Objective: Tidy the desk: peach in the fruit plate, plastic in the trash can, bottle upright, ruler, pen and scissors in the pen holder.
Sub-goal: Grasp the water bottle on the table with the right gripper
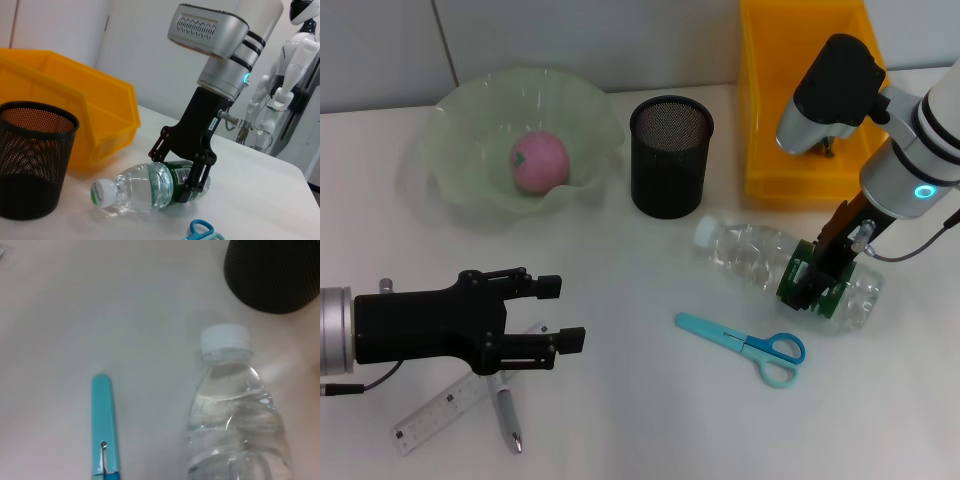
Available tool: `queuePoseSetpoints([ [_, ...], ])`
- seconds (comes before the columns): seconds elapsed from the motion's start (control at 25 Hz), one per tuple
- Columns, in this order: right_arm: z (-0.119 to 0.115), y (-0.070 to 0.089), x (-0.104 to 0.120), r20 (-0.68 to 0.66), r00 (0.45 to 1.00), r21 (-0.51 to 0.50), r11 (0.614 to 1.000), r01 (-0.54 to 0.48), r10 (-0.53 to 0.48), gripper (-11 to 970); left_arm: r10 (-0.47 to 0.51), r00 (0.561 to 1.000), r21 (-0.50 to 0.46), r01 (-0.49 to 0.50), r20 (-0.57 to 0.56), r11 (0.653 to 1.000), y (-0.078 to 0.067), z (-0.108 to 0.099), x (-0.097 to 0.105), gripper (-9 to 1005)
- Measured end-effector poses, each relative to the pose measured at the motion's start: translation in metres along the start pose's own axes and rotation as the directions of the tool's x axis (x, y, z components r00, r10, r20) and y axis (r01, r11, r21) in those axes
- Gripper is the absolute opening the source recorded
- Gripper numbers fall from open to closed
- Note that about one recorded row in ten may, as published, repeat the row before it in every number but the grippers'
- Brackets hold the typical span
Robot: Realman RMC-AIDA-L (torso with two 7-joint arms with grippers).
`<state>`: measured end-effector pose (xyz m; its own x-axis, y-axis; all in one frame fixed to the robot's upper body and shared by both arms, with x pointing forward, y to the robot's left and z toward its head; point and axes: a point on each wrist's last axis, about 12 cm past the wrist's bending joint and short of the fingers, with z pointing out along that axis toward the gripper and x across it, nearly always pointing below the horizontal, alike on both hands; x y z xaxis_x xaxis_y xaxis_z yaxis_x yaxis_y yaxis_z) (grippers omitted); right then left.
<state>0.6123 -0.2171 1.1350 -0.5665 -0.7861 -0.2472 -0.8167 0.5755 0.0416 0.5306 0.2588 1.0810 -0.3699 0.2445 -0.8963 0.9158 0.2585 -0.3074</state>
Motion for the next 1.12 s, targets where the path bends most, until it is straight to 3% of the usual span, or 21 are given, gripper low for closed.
queuePoseSetpoints([
  [1.12,0.008,0.0013,0.0011,-0.007,1.0,-0.013,1.0,-0.002,0.002,765,0.008,1.0,0.003,-0.008,-0.003,1.0,0.0011,0.0017,-0.0026,812],
])
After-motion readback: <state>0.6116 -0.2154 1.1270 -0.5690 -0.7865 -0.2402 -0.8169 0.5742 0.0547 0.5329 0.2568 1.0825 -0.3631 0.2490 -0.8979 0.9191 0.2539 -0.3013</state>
